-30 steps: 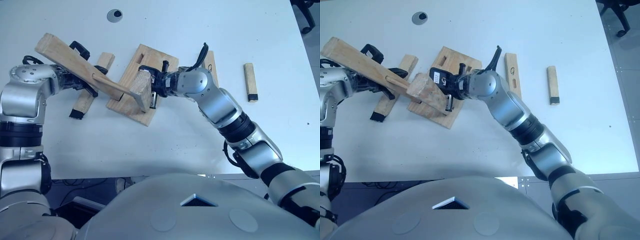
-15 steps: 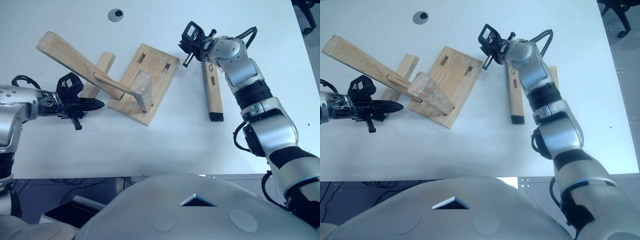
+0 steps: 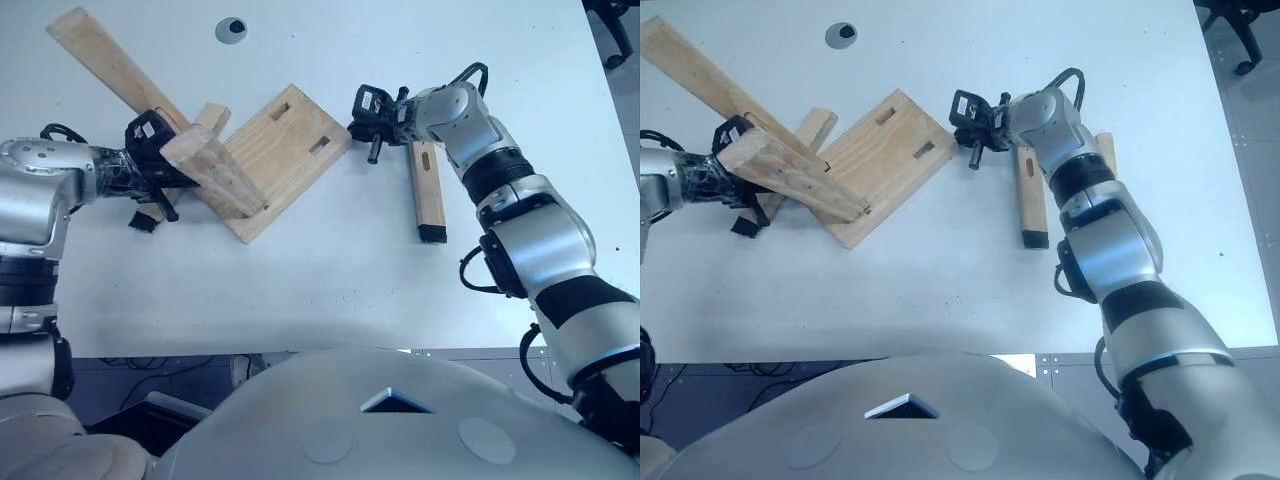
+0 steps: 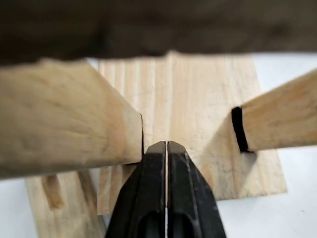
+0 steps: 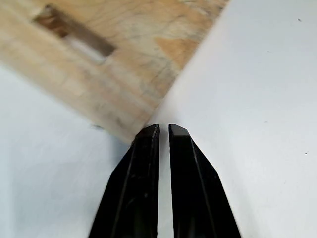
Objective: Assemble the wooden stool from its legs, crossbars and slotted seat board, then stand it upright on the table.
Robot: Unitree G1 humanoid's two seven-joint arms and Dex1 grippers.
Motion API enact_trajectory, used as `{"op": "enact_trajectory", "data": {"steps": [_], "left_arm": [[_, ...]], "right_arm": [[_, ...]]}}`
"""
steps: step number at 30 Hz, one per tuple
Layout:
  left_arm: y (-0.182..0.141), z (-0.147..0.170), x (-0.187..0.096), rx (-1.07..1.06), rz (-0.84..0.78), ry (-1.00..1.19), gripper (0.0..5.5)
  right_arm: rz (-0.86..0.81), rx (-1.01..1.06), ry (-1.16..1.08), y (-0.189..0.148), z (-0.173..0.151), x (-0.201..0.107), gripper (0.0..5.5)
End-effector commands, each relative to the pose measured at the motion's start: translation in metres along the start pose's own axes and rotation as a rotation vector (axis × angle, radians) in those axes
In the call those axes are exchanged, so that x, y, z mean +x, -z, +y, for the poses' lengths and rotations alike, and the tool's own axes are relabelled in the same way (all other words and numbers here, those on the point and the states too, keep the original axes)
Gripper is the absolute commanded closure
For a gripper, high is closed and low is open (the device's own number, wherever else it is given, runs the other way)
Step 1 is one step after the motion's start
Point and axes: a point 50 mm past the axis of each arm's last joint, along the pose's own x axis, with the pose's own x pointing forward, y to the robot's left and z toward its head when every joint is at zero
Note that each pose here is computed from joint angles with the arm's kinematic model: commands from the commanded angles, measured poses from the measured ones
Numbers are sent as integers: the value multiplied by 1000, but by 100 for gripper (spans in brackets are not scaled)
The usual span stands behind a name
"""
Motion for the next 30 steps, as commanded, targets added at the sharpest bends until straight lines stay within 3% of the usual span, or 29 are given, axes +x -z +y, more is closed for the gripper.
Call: {"op": "enact_trajectory", "data": {"steps": [1,5,10,13,17,20,21,24,27,30], "left_arm": [[-8,10,14,1,-16,11,550],[-15,14,31,0,-27,34,550],[-25,13,52,9,-53,72,550],[-33,16,57,17,-83,68,550],[-39,30,28,17,-179,20,550],[-41,31,1,25,-235,19,550],[-40,31,-6,22,-239,12,550],[-24,20,-20,14,-171,24,550],[0,-8,-28,13,-46,98,550],[16,-47,-28,-20,28,221,550]], "right_arm": [[-63,-73,-154,-12,16,-14,515],[-191,-109,-271,-41,38,-28,515],[-228,-125,-373,-56,63,-33,515],[-300,-63,-368,-63,59,-43,515],[-495,96,-338,-77,31,-74,515],[-557,170,-135,-79,-2,-78,515],[-551,185,-55,-79,-12,-76,515],[-322,83,185,-60,-29,-46,515],[-117,-39,205,-33,-21,-10,515],[-12,-22,116,-13,-10,6,515]]}}
